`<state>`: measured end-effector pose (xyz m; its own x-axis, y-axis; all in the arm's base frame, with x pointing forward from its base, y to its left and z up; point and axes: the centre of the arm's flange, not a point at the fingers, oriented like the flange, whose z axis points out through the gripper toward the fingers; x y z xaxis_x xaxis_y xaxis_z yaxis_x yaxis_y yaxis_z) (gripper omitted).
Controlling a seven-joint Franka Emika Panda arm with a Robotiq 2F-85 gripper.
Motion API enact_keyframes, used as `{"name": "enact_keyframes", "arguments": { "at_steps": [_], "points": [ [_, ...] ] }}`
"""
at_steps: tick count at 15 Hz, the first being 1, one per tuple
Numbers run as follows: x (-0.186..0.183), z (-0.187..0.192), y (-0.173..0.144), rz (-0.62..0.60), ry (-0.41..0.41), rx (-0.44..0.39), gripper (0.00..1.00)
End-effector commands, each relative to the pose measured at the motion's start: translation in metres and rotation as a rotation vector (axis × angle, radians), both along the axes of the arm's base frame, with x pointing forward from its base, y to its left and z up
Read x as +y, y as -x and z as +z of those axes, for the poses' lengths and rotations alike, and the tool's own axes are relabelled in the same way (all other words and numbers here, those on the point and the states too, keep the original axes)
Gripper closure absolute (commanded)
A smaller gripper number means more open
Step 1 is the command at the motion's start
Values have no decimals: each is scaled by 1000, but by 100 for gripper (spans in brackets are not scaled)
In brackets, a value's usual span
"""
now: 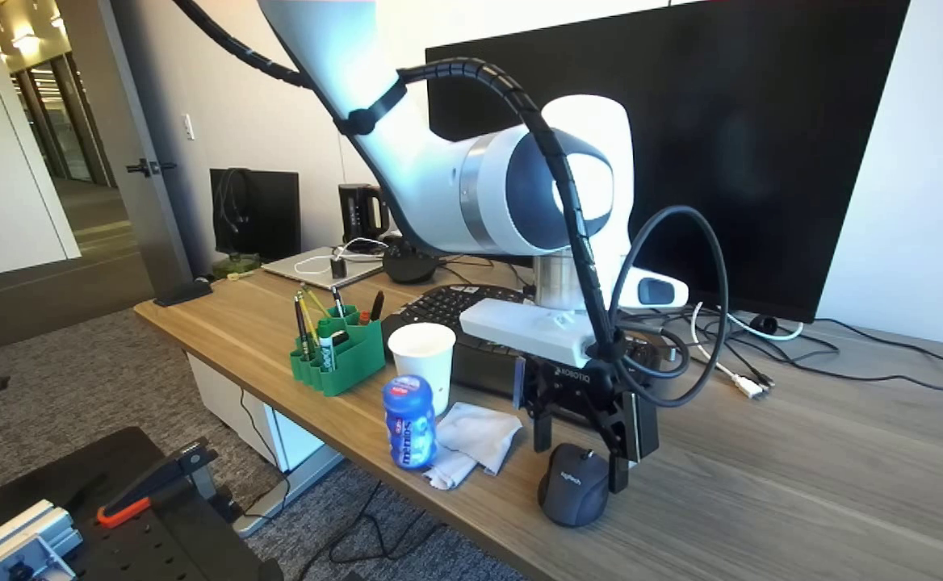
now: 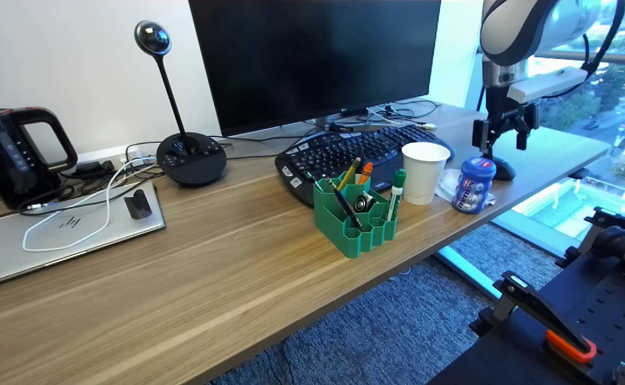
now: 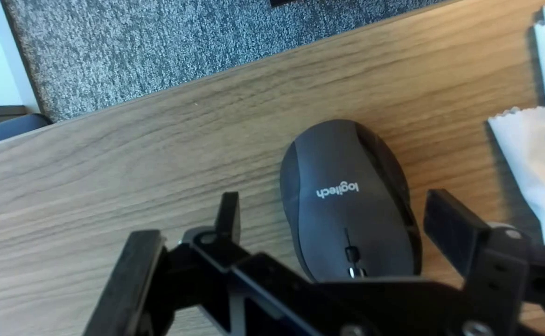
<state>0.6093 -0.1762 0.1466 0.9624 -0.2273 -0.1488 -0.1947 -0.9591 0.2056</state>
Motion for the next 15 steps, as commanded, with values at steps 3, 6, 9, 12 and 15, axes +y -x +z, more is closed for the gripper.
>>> {"name": "enact_keyframes", "arguments": {
  "at_steps": [3,6,9,12,15],
  "points": [
    [-3,-7,-11,-5,26,3,0],
    [-4,-8,-12,-2,27,4,0],
    [-4,-9,-12,-2,28,14,0],
    [-3,-10,-11,-2,25,30,0],
    [-3,-12,-12,-4,23,61,0]
  ]
}}
